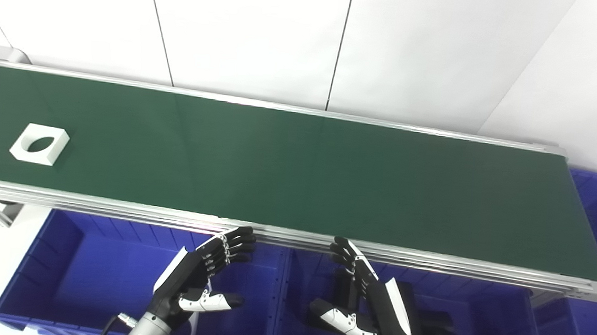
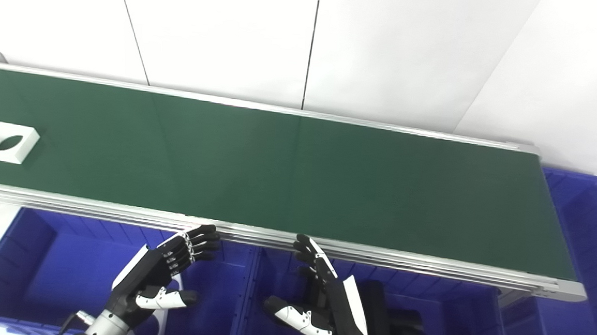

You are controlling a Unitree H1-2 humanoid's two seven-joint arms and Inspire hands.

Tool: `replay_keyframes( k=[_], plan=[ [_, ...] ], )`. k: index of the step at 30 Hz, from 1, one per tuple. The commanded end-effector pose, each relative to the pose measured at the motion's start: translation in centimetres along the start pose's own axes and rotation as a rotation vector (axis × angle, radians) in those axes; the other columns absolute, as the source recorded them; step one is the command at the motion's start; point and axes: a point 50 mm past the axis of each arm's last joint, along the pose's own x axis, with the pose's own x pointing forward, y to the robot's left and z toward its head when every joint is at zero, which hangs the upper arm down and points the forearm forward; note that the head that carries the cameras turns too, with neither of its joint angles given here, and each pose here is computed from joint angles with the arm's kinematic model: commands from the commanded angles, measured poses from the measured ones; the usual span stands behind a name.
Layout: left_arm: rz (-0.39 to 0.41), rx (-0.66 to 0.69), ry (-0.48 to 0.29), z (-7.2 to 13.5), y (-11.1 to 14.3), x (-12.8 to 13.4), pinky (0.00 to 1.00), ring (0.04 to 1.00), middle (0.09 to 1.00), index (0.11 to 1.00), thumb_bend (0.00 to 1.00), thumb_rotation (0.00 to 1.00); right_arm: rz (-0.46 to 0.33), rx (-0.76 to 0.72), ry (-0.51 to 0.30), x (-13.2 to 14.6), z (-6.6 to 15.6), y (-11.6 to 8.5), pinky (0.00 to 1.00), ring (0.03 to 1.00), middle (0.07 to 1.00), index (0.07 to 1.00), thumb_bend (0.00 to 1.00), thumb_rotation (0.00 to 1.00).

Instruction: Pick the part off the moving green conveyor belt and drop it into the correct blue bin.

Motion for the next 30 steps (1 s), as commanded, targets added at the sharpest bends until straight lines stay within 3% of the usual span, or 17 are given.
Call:
replay_keyframes(
  k=[1, 13, 30],
  plan=[
    [-0.004, 0.018, -0.073, 0.9, -0.3, 0.9, 0.77, 0.804, 0.826, 0.828, 0.87, 0.34, -0.014, 0.008, -0.087, 0.7, 0.9, -0.3, 0.78, 0.845, 0.868, 0.913, 0.65, 0.52],
    [-0.012, 0.046, -0.052, 0.5, 0.0, 1.3, 0.73, 0.771, 0.802, 0.802, 0.91, 0.31, -0.011, 0.009, -0.087, 1.1, -0.1, -0.3, 0.79, 0.871, 0.893, 0.934, 0.59, 0.56],
    [-0.018, 0.081, -0.031, 0.0, 0.3, 2.4, 0.70, 0.746, 0.777, 0.778, 0.95, 0.30, -0.003, 0.006, -0.092, 1.9, -1.3, -0.3, 0.80, 0.876, 0.895, 0.946, 0.60, 0.60]
  ],
)
